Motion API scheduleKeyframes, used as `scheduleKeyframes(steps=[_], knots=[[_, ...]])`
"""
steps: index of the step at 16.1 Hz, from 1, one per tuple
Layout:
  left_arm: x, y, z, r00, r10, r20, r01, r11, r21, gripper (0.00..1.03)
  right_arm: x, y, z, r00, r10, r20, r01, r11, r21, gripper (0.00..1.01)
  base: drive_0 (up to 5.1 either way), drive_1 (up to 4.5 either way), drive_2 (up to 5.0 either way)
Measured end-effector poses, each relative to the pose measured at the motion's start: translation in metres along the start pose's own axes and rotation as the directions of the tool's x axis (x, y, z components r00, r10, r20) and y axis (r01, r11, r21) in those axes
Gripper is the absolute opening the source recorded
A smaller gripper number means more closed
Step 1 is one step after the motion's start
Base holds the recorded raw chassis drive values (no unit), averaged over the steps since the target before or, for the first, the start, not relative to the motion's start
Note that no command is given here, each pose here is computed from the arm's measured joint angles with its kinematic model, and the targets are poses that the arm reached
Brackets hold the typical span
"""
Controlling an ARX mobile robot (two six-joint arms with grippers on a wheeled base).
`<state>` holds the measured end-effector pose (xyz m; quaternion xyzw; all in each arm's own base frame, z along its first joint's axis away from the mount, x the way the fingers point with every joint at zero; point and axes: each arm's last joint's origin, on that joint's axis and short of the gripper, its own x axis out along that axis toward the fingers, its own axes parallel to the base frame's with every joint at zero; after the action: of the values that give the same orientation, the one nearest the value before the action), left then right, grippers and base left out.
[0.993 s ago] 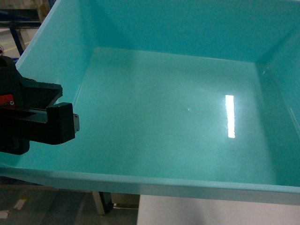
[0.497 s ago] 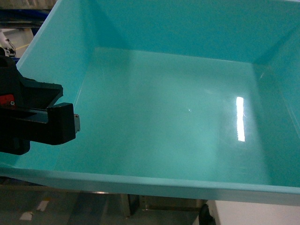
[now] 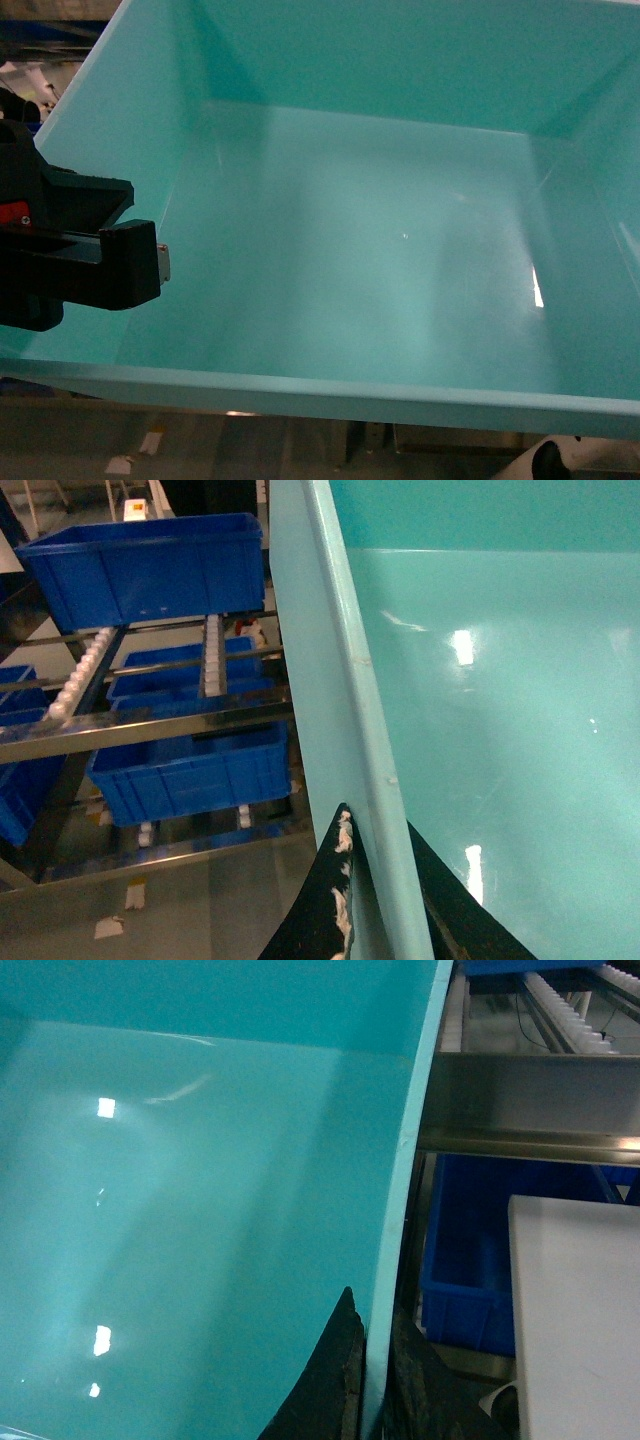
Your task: Organize blue bins on left shelf correctly
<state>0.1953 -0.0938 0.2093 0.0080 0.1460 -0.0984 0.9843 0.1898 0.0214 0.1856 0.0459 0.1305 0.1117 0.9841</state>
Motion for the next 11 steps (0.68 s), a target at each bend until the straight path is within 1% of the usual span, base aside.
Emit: scheduleKeyframes(steps=[11], knots=[[0.0000, 0.0000, 0.0000, 1.000, 0.000, 0.000, 0.000, 1.0000, 0.000, 0.06, 0.0000, 0.0000, 0.0001, 1.000, 0.000, 0.001, 0.000, 1.0000, 0.000, 0.03, -5.0, 2.44, 2.4]])
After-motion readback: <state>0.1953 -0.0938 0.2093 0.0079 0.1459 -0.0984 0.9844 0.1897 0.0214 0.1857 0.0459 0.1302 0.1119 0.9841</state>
